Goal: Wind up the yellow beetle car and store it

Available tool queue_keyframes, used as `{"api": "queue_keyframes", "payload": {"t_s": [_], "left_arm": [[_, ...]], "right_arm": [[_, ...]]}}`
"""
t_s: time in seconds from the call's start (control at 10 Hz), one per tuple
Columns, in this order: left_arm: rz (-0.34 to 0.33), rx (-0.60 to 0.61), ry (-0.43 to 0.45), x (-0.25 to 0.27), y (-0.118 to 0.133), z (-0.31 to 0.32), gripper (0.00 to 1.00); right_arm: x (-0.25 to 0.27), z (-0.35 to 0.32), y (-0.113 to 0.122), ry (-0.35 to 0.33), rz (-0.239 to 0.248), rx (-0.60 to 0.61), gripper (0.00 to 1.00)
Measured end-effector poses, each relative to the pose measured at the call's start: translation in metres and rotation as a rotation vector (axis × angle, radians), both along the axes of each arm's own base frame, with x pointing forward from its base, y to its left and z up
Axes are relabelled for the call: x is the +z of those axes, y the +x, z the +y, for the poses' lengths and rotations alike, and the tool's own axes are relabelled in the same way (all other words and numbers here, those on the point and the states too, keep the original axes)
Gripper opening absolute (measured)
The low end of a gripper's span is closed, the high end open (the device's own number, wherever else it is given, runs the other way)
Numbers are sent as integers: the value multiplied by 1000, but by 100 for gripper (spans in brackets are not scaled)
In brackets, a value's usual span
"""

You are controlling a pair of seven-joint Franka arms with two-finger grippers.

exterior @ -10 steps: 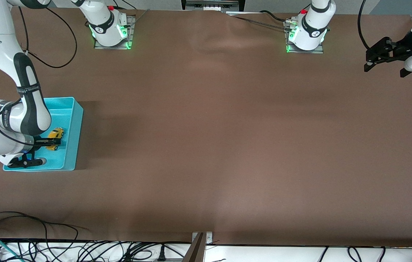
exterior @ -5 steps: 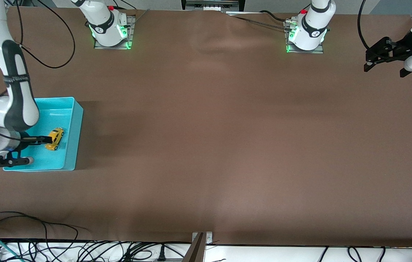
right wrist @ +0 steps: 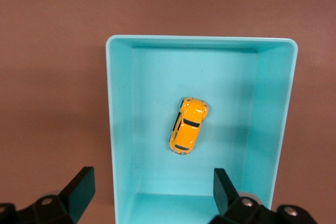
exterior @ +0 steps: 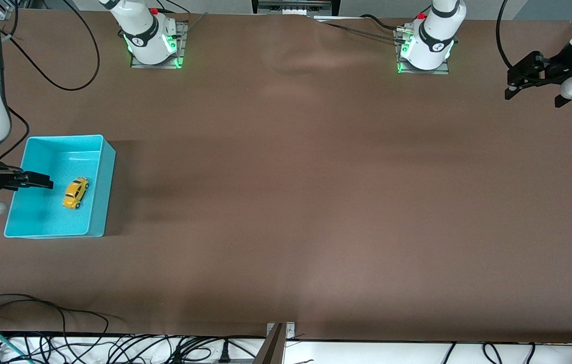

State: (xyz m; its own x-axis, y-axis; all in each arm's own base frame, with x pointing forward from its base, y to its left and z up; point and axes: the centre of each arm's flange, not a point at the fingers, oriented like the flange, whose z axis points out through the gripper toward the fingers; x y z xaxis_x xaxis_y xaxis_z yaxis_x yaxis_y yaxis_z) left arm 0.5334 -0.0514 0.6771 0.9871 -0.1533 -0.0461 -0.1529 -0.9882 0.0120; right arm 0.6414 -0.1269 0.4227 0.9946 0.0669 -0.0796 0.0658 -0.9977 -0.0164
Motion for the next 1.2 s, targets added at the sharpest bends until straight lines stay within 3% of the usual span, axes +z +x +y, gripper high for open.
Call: {"api": "queue_keyframes", "payload": {"t_s": [0.2,0.6,0.8,1.2], "left_arm": [[0,0,0,0,0,0,100],[0,-1,0,0,0,0,100],[0,-1,0,0,0,0,100],[0,-1,0,0,0,0,100]], "right_arm": [[48,21,-9,8,-52,15,100],[139,62,-47,16,-97,-58,100],[162,67,-66,16,-97,-58,100],[162,68,-71,18,-78,-56,100]]}}
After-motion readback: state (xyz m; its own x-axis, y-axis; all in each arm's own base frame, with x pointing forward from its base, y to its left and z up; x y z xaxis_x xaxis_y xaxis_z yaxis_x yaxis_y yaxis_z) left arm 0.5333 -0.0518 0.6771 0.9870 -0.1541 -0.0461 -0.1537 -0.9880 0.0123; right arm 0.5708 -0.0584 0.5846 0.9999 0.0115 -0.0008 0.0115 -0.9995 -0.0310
